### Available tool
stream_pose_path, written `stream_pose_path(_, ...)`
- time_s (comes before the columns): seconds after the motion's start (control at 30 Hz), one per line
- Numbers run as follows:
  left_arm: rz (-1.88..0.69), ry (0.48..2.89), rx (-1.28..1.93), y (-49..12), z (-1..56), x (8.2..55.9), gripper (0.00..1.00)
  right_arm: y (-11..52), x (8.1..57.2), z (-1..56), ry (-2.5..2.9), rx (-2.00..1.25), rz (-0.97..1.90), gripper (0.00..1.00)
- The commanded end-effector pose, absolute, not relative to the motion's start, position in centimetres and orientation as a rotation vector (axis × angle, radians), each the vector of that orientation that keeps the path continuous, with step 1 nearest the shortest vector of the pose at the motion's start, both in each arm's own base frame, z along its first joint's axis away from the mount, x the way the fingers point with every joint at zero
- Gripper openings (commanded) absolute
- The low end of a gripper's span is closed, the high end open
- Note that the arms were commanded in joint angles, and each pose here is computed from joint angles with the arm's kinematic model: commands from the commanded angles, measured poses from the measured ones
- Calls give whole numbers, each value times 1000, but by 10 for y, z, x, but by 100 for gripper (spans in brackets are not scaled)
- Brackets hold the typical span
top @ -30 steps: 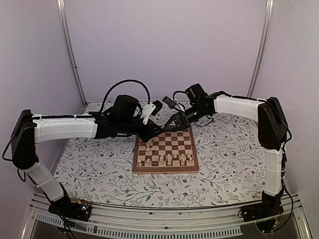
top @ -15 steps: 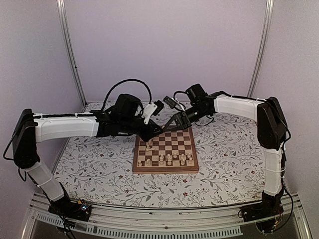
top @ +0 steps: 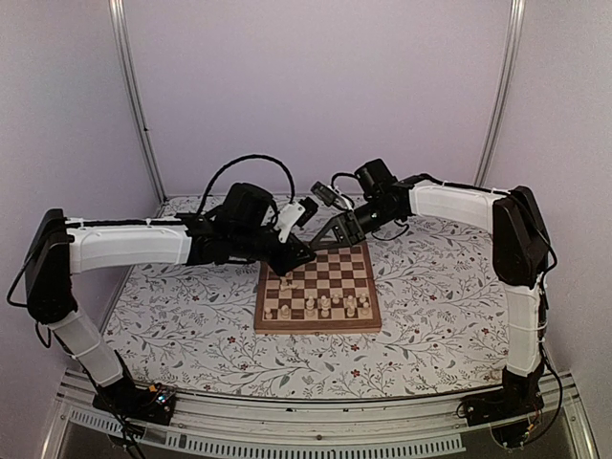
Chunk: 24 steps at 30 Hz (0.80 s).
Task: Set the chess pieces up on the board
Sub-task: Place the chess piece on the chessboard.
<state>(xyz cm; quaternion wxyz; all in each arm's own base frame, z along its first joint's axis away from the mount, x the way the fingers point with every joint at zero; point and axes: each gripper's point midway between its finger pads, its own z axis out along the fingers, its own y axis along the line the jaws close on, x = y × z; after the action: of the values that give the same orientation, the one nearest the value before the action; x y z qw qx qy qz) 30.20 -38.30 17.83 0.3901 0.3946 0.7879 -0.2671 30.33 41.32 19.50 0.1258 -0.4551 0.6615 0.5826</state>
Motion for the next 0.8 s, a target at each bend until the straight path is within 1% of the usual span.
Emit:
stream_pose_path(0.0,-703,1971,1057,-396,183,295,14,421,305,208,1863,-1350,1692,29)
stream_pose_path(0.07,-701,1975,1057,-397,182,295,14,421,306,208,1863,-1349,1692,27)
stream_pose_path(0.13,-695,1976,1052,-396,182,296,14,421,305,206,1868,-1347,1702,24)
stream_pose_path(0.2,-683,1980,1043,-395,182,298,14,421,305,204,1874,-1345,1707,24)
stream_pose_path(0.33,-639,1984,1005,-389,185,304,14,419,307,200,1905,-1335,1652,33)
stream_pose_path(0.47,-615,1975,993,-386,190,305,14,416,311,198,1926,-1323,1602,35)
stream_pose_path(0.6,-601,1974,982,-384,192,308,14,413,313,194,1944,-1310,1604,33)
stream_pose_path(0.77,-606,1978,981,-386,191,307,13,413,312,191,1946,-1311,1621,25)
